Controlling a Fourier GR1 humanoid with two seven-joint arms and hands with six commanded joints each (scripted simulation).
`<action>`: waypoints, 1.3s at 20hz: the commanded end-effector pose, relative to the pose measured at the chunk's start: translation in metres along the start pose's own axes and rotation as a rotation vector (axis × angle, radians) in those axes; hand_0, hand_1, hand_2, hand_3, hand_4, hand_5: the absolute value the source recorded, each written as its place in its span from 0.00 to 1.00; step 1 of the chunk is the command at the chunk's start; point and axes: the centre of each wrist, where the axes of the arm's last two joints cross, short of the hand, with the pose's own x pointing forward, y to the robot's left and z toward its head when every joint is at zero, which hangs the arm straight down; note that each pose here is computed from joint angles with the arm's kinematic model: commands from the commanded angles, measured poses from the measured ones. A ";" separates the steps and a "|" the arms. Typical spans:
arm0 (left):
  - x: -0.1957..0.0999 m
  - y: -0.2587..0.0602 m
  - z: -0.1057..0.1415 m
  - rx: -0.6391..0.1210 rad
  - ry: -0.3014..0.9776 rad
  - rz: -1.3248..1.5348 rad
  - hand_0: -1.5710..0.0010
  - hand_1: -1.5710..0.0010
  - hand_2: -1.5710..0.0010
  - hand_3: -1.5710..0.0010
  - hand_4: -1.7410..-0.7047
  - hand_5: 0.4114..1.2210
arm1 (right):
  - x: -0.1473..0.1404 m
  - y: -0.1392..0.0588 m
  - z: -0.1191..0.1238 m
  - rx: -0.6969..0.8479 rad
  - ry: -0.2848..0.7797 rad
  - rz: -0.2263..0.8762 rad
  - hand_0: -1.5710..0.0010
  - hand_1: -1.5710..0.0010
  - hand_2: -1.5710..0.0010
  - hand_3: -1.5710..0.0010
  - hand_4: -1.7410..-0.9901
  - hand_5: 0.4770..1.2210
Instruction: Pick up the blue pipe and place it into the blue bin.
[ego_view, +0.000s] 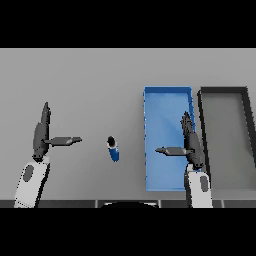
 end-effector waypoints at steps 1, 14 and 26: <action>0.000 -0.001 0.000 0.000 -0.006 0.001 1.00 1.00 1.00 1.00 0.75 0.22 | 0.000 -0.001 0.000 -0.001 0.000 0.000 1.00 1.00 1.00 1.00 0.71 0.20; -0.010 0.034 0.019 -0.326 -0.081 -0.147 1.00 1.00 1.00 1.00 0.75 0.22 | 0.014 -0.028 0.030 0.097 -0.130 0.313 1.00 1.00 1.00 1.00 0.72 0.20; -0.003 -0.025 0.056 -0.744 -0.020 -0.199 1.00 1.00 1.00 1.00 0.58 0.06 | 0.019 -0.027 0.029 0.104 -0.126 0.318 1.00 1.00 1.00 1.00 0.74 0.19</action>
